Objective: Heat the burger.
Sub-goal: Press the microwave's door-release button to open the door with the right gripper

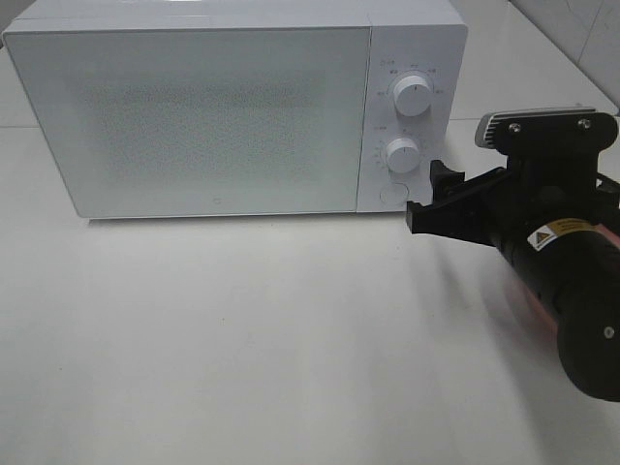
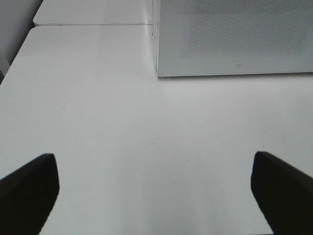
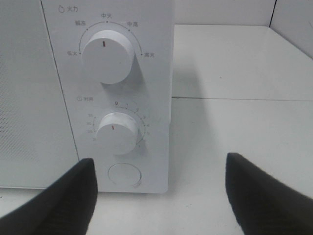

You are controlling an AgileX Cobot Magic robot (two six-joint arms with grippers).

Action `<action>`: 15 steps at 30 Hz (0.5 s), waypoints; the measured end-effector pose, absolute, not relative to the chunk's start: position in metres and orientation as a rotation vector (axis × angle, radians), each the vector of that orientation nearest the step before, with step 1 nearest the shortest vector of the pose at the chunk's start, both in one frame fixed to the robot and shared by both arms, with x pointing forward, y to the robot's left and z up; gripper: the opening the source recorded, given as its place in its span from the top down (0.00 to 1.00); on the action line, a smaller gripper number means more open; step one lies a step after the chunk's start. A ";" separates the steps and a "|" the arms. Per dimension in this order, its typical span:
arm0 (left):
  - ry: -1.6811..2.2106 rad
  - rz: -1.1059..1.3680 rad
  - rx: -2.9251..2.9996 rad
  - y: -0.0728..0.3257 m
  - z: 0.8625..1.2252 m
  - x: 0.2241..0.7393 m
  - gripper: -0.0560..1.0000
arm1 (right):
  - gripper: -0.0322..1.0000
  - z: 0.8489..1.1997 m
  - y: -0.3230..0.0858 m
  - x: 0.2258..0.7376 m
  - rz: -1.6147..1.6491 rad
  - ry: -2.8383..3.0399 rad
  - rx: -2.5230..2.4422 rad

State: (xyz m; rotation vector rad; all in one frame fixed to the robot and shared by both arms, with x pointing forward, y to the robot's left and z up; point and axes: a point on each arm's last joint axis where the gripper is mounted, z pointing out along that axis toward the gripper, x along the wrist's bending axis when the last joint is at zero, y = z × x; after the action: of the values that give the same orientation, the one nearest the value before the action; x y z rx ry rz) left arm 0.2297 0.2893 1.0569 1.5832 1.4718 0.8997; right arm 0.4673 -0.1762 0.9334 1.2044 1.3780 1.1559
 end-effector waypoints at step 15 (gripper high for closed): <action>1.472 0.900 1.583 0.289 1.057 0.230 0.01 | 0.42 0.910 -0.171 0.468 1.539 1.065 1.744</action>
State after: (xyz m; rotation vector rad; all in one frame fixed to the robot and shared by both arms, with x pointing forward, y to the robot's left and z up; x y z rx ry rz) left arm 0.2297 0.2893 1.0569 1.5832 1.4718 0.8997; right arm 0.4683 -0.1711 0.9101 1.7439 1.0646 1.5387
